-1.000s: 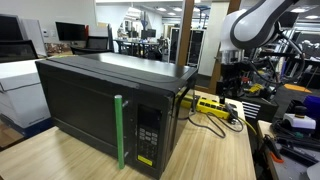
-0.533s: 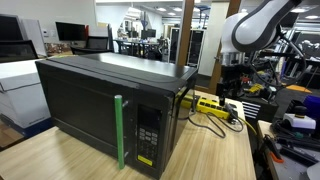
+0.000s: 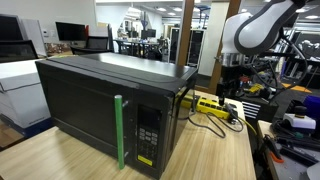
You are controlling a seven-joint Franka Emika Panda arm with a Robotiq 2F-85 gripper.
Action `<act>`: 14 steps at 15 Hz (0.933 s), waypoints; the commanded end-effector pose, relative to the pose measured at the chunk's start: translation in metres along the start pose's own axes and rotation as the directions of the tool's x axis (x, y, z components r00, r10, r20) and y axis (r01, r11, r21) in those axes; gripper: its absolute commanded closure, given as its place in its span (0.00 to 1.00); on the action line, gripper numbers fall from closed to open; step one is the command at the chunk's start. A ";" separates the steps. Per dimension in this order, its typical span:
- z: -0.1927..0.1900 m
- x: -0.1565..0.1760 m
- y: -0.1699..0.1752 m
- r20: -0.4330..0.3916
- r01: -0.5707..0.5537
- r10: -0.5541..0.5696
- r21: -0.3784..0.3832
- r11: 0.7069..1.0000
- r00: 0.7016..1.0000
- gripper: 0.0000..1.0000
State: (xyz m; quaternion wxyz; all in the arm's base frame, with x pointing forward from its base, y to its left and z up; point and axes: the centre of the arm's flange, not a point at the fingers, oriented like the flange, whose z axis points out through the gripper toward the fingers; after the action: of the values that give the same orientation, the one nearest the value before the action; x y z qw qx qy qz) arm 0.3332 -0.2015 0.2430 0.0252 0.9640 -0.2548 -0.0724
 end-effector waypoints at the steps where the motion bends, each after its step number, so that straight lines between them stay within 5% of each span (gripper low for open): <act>1: 0.007 -0.008 0.013 -0.021 -0.009 0.008 -0.025 1.000 1.000 0.00; 7: 0.001 -0.007 0.042 -0.072 -0.069 0.066 -0.044 0.997 0.995 0.00; 14: 0.000 0.000 0.036 -0.019 -0.047 0.046 -0.039 0.998 0.999 0.00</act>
State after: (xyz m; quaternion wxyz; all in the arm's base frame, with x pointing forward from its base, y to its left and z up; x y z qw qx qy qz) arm 0.3156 -0.2329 0.2465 0.0481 0.9577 -0.2752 -0.0686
